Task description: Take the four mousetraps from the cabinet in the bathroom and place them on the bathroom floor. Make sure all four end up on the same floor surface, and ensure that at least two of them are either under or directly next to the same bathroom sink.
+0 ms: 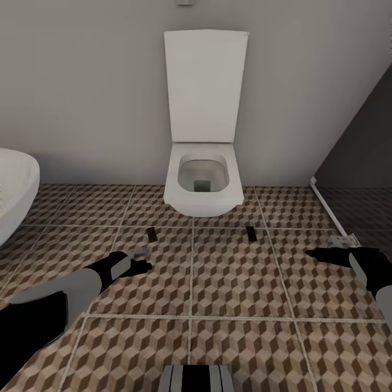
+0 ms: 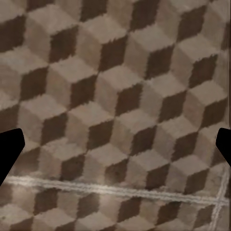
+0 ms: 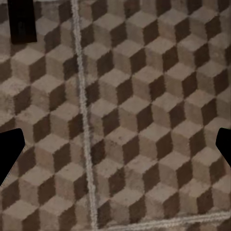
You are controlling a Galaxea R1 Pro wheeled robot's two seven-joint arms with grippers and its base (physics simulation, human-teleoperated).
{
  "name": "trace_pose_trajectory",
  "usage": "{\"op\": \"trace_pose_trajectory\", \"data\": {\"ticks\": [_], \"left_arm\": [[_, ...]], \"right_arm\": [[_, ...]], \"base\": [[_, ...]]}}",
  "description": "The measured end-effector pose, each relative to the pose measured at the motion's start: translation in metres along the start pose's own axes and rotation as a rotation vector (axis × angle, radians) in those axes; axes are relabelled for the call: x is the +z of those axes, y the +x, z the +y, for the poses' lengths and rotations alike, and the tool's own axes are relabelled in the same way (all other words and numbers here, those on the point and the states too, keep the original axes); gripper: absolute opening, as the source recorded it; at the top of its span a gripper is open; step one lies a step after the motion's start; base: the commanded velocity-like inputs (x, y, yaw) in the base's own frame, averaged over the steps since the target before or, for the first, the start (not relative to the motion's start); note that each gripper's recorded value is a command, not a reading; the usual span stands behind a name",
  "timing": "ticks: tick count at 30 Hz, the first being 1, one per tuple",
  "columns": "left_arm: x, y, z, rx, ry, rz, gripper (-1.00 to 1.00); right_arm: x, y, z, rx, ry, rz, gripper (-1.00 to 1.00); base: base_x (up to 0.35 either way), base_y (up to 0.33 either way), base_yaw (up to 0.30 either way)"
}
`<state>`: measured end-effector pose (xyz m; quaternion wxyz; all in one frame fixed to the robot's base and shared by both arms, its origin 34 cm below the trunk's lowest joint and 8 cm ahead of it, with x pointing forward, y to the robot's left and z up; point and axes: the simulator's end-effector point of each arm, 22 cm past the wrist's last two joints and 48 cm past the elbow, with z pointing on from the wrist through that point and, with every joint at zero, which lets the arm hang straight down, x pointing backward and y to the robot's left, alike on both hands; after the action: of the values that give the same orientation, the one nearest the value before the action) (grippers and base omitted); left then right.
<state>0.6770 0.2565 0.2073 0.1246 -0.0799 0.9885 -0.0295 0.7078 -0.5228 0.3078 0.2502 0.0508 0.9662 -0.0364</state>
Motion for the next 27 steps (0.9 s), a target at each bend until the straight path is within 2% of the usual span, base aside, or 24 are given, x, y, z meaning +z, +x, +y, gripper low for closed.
{"op": "trace_pose_trajectory", "data": {"ticks": [10, 21, 27], "left_arm": [[-0.021, -0.014, -0.004, 0.003, 0.007, -0.035, 1.0], [-0.035, -0.003, -0.002, 0.004, 0.008, -0.041, 1.0], [-0.038, 0.013, -0.001, 0.004, 0.007, -0.032, 1.0]], "right_arm": [[-0.015, -0.007, 0.005, 0.003, -0.01, -0.025, 1.0], [-0.026, 0.007, 0.01, -0.026, -0.021, -0.074, 1.0], [-0.028, 0.018, 0.026, -0.048, -0.042, -0.109, 1.0]], "base": [[0.0, 0.0, 0.0], [0.0, 0.0, 0.0], [0.0, 0.0, 0.0]]}}
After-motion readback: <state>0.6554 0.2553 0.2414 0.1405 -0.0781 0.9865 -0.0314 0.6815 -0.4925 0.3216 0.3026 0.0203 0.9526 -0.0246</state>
